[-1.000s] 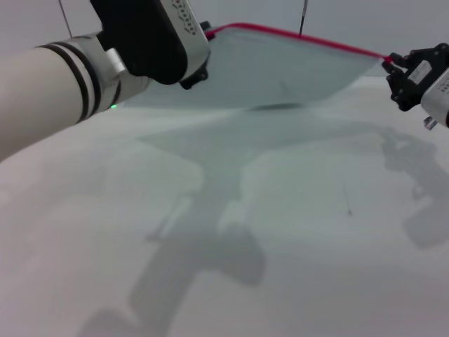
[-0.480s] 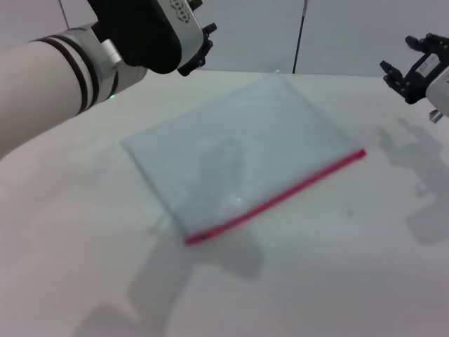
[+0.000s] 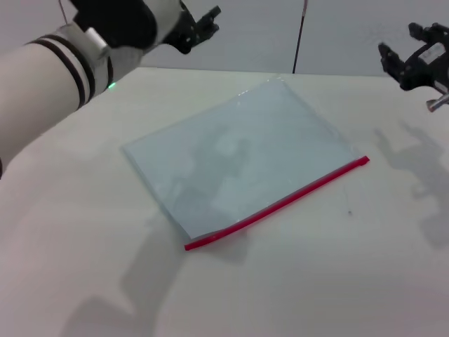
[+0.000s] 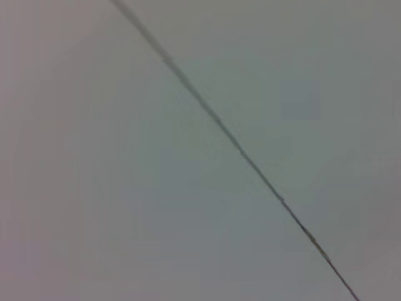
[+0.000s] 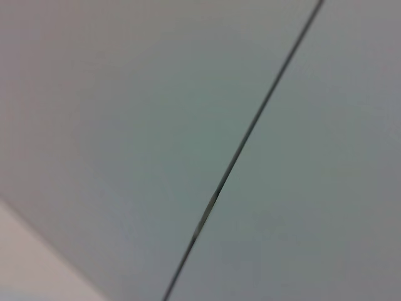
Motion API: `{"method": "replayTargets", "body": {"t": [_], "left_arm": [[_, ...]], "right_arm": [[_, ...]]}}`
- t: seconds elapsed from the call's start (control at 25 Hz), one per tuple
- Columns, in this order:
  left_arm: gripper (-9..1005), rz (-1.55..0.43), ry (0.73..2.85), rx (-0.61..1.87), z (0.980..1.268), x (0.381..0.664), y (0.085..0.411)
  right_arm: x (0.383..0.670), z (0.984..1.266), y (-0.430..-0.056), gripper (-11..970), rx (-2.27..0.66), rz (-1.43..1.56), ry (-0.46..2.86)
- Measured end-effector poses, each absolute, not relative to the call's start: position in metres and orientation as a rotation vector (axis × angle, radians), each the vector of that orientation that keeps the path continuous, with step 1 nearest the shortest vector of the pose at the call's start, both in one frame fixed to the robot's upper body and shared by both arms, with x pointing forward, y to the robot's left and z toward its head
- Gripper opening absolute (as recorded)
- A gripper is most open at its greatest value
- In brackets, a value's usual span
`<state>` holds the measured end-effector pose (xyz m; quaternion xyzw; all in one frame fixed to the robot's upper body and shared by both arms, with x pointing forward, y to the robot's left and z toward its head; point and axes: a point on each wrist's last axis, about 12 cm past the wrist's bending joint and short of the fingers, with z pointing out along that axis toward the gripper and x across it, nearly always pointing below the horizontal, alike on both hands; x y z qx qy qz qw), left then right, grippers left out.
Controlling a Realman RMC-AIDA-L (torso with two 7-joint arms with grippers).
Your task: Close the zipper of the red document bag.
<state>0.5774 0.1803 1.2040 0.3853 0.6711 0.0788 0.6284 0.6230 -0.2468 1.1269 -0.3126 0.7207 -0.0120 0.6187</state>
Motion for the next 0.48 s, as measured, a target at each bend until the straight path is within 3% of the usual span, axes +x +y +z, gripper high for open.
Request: {"method": "replayTargets", "body": {"t": [0.12, 0.48], "left_arm": [[739, 0.086, 1.537, 0.740, 1.195, 0.583, 0.186], [733, -0.012, 1.434, 0.404, 1.138, 0.578, 0.205]], "right_arm": [[0.614, 1.129, -0.242, 553, -0.638, 0.056, 1.647], [0.593, 1.121, -0.236, 552, -0.551, 0.164, 1.530]]}}
